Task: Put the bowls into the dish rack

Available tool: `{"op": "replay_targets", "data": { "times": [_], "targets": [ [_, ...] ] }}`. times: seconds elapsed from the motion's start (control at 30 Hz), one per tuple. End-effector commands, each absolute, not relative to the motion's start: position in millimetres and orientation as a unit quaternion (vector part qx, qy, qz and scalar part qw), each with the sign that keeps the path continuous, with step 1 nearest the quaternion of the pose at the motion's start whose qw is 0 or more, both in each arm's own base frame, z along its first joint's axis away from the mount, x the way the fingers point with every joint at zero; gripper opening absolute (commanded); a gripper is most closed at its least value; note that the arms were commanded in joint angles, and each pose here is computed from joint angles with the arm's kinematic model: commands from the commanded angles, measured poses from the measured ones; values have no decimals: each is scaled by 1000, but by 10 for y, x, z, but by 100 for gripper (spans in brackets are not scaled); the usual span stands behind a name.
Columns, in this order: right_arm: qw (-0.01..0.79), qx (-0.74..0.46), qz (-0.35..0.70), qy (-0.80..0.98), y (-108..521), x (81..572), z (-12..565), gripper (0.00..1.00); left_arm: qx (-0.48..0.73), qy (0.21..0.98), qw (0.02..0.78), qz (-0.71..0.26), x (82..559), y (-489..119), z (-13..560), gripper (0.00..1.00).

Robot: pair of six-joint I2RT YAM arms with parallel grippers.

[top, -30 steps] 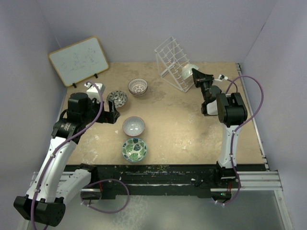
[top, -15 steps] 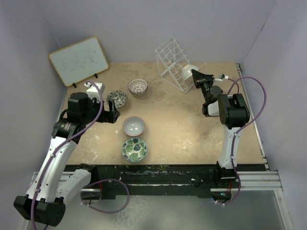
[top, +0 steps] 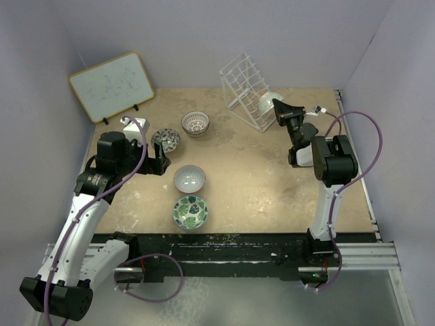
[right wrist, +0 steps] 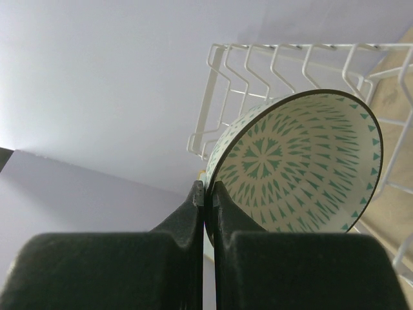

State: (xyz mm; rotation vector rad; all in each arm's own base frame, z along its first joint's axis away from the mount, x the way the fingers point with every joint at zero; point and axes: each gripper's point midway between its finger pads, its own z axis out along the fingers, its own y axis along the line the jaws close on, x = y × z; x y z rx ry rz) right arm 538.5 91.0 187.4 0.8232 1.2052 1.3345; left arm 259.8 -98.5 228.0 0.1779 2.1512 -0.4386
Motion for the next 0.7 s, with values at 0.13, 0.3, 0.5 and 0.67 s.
{"op": "replay_targets", "data": {
  "times": [0.13,0.3,0.5,0.67],
  "targets": [
    [633,242,635,372,848,5027,2844,0,76,858,472,-191,2662,-1046,2377,99],
    [629,251,637,369,826,5118,2771,0,75,859,469,-189,2665,-1039,2348,99],
    [617,273,632,381,810,5161,2549,0,74,862,465,-188,2677,-1041,2298,99],
    [612,275,633,387,827,5210,2455,0,74,863,463,-188,2689,-1044,2291,99]
  ]
}}
